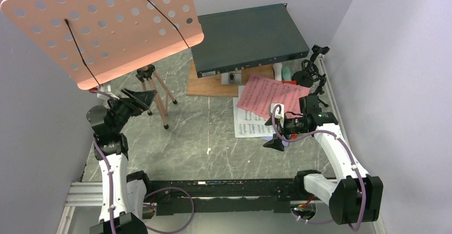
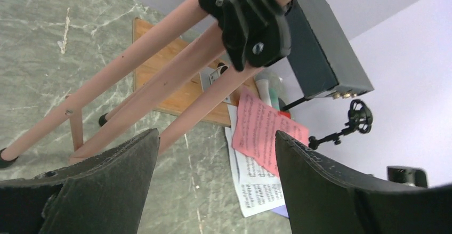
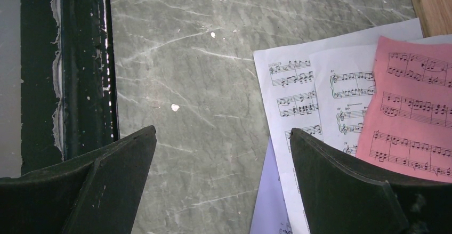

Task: Pack up the instrument practice props
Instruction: Unscrew the knob on the music stand.

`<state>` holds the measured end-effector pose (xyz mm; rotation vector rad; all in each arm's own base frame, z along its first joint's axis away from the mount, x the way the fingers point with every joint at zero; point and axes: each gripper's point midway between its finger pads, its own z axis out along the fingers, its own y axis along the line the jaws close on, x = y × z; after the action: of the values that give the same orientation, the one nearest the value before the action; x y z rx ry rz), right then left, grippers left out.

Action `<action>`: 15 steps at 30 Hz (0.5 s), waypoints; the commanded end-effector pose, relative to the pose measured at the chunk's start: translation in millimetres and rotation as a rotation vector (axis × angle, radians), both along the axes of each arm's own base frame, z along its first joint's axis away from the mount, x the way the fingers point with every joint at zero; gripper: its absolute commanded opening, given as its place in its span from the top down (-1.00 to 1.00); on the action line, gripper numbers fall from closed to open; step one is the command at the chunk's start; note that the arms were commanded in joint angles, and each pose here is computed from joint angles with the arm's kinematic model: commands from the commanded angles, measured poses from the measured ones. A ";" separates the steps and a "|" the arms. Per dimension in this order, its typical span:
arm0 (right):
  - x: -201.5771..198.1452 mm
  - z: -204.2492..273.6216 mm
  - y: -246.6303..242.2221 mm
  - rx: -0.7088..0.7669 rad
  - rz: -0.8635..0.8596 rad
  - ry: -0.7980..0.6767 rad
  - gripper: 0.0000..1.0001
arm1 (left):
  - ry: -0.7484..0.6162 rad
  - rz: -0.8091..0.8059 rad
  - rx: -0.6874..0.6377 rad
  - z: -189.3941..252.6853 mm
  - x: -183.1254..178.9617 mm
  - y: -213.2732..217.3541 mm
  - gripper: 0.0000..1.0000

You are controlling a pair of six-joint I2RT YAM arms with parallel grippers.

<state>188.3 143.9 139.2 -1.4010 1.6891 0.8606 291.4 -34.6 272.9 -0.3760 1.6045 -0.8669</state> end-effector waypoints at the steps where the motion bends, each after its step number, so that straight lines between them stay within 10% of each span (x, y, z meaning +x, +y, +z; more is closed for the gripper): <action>1: -0.6 2.6 2.8 0.020 0.021 -0.016 -0.99 | -0.155 -0.037 0.115 1.3 -1.1 -3.2 -0.68; 15: -0.9 1.4 3.3 0.020 0.025 -0.007 -0.99 | -0.261 0.095 0.221 -22.2 14.5 20.2 -0.64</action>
<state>188.6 143.8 136.9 -1.3993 1.6990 0.8699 297.4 -23.4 220.5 -0.2817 1.5254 -0.7373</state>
